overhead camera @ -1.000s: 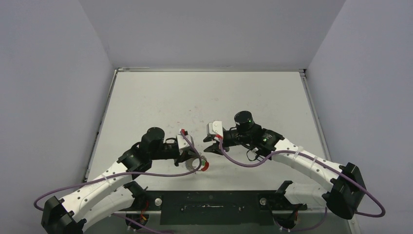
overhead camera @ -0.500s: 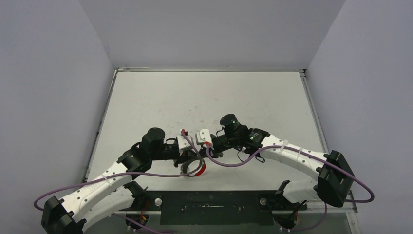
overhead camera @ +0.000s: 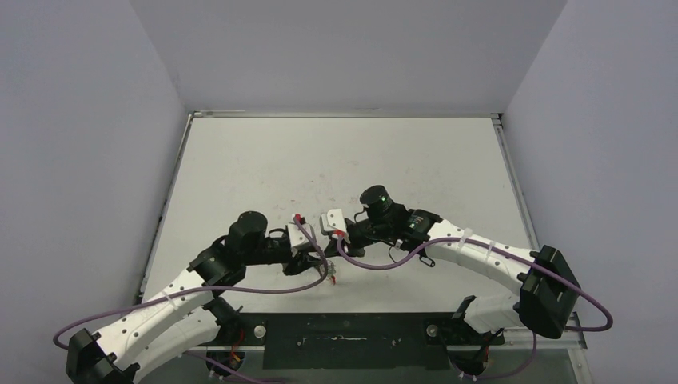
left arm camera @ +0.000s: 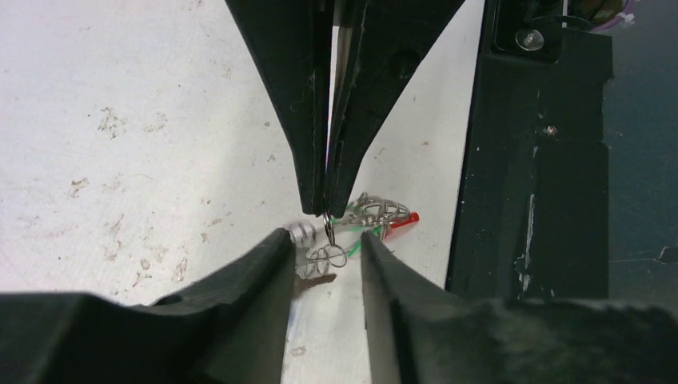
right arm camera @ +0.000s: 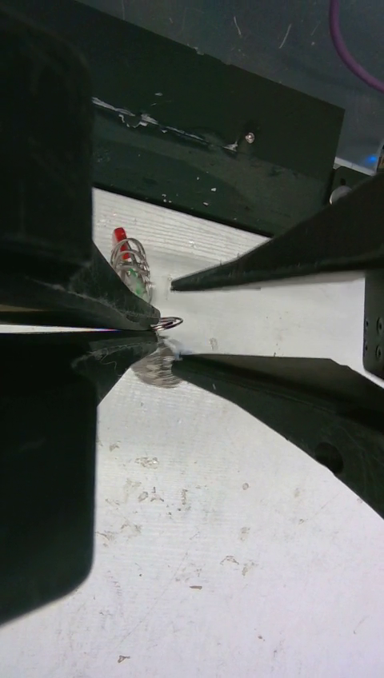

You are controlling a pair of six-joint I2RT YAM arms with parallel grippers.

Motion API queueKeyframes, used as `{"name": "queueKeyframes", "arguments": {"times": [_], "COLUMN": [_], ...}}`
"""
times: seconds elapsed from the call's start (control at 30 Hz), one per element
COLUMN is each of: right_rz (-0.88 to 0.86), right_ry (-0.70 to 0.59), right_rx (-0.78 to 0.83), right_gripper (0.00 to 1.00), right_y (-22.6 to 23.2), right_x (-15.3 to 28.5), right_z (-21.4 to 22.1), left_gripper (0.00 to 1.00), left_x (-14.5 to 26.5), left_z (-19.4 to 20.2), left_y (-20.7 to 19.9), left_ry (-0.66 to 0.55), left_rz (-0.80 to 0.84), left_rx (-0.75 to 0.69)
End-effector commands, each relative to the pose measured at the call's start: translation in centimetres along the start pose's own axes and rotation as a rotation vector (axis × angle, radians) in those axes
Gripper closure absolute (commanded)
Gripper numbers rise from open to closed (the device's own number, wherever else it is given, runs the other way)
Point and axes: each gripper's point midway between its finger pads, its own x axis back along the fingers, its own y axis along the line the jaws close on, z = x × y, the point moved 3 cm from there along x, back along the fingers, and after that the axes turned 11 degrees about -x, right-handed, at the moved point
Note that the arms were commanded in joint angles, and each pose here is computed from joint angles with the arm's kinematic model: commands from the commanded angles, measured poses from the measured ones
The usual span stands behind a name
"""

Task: Put the keys on the keyring

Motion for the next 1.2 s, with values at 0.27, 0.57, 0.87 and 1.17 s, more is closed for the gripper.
{"name": "queueKeyframes", "arguments": {"times": [0.27,0.57,0.87,1.17], "right_rz": [-0.017,0.089,0.14,0.152], "right_ry": [-0.149,-0.29,-0.426,-0.506], "right_rx": [0.009,-0.115,-0.182,-0.195], "right_gripper": [1.0,1.0,1.0,1.0], "right_y": [0.4,-0.1,-0.3,-0.2], "right_x": [0.5,0.7,0.8,1.2], "right_z": [-2.9,-3.0,-3.1,-3.6], "left_gripper": [0.49,0.52,0.63,0.72], "left_x": [0.2,-0.5,-0.2,0.4], "left_z": [1.5,1.6,0.9,0.2], "left_y": [0.3,0.2,0.1,0.2], "left_ry": [-0.039,-0.067,-0.167,-0.223], "left_rz": [-0.08,-0.064,-0.1,-0.142], "left_rx": [-0.08,-0.096,-0.114,-0.122]}}
